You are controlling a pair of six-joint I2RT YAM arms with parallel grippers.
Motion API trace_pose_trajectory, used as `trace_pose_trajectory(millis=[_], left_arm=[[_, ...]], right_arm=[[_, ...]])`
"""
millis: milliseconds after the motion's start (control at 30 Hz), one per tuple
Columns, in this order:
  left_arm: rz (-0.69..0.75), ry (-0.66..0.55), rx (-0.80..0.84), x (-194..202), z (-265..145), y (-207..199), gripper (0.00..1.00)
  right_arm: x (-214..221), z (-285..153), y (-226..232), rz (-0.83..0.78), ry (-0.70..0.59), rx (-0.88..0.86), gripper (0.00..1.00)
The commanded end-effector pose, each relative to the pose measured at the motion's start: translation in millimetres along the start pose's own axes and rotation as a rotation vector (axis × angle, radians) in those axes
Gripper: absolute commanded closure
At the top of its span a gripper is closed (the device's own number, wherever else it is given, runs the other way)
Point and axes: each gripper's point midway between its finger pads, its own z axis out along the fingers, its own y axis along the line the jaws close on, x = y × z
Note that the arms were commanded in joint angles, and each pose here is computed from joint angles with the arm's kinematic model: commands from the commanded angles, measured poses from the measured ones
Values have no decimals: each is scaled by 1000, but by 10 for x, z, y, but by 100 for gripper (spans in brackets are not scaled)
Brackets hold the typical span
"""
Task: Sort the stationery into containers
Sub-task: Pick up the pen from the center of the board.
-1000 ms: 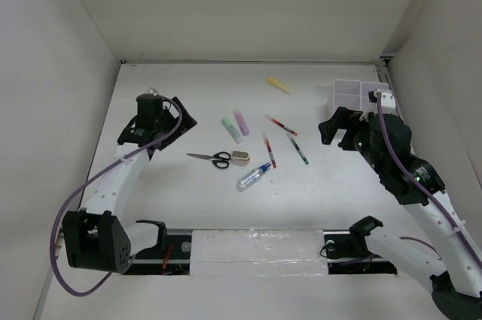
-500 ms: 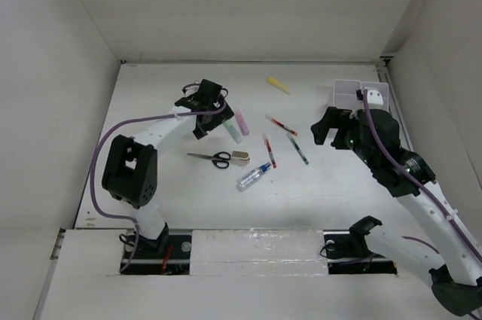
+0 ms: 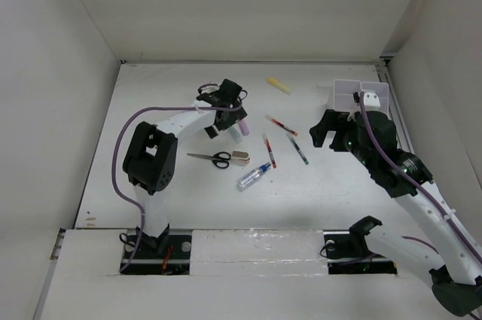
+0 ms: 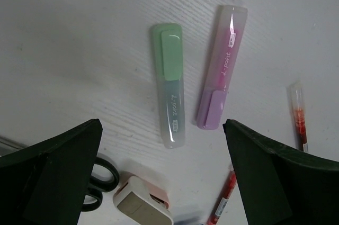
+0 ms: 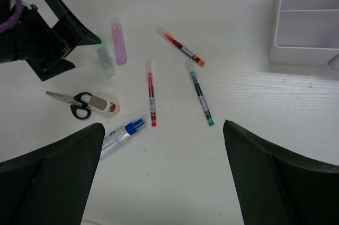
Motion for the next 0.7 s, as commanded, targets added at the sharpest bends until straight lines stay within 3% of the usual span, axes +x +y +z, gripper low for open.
trace_pose_trajectory(millis=[0,167,200,667], left_arm=[[-10,-16,-40,6,12,-27,0],[6,-1,-85,80,192,24,4],[9,3,-93,85,202,25,8],[46,31,-191,258,334,148,8]], right_arm=[[-114,-31,123,5,-43,-53,0],[-132,-60,124,8,-53,-57,0],[-132,-60,124,8,-53,-57,0],[-164,-109,126,12,-69,-65,0]])
